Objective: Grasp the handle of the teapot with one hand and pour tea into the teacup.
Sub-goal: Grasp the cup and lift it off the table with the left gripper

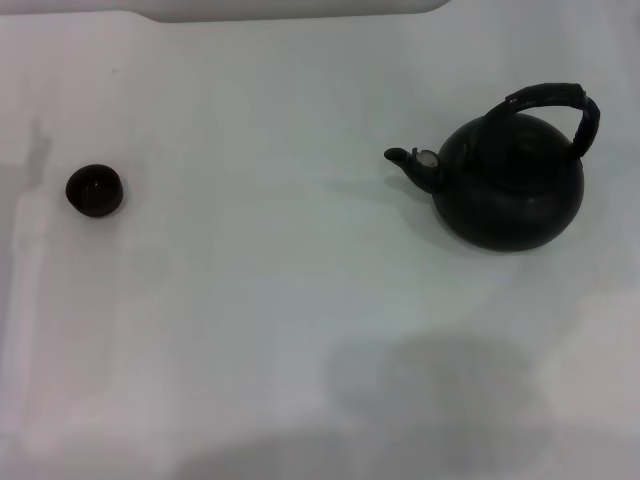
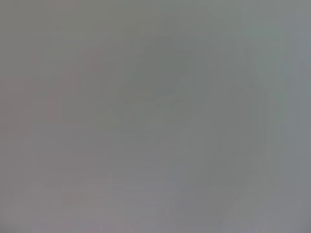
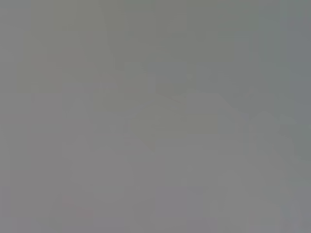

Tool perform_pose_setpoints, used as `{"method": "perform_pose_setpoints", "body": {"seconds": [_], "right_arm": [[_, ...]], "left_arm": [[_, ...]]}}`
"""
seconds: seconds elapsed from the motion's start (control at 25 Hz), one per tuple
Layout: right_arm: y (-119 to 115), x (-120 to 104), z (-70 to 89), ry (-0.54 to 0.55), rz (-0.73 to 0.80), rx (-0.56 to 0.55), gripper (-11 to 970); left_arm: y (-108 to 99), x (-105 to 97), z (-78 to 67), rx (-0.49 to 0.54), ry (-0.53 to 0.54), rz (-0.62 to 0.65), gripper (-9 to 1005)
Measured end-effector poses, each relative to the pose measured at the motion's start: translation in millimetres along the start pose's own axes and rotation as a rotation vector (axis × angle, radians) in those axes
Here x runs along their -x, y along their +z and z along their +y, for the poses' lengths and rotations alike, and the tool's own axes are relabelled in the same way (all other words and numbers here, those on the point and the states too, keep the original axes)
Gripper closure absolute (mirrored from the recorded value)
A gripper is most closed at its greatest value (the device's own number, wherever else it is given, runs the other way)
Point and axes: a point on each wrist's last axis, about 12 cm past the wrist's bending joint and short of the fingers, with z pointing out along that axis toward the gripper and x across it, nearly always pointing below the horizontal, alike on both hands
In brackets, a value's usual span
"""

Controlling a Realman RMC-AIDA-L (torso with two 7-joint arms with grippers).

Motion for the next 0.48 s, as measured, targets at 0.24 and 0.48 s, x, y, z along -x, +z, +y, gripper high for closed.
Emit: {"method": "perform_pose_setpoints", "body": {"seconds": [0.24, 0.48], "right_arm": [[-32, -20, -8.9, -0.103, -0.099, 0.06, 206], [-50, -38, -20.7, -0.074, -0.061, 0.032, 205]], "left_arm": [[-3, 5, -8.0, -0.093, 0.149, -0.041, 120], [-6, 5, -7.7, -0.094, 0.152, -0.05, 120]]}}
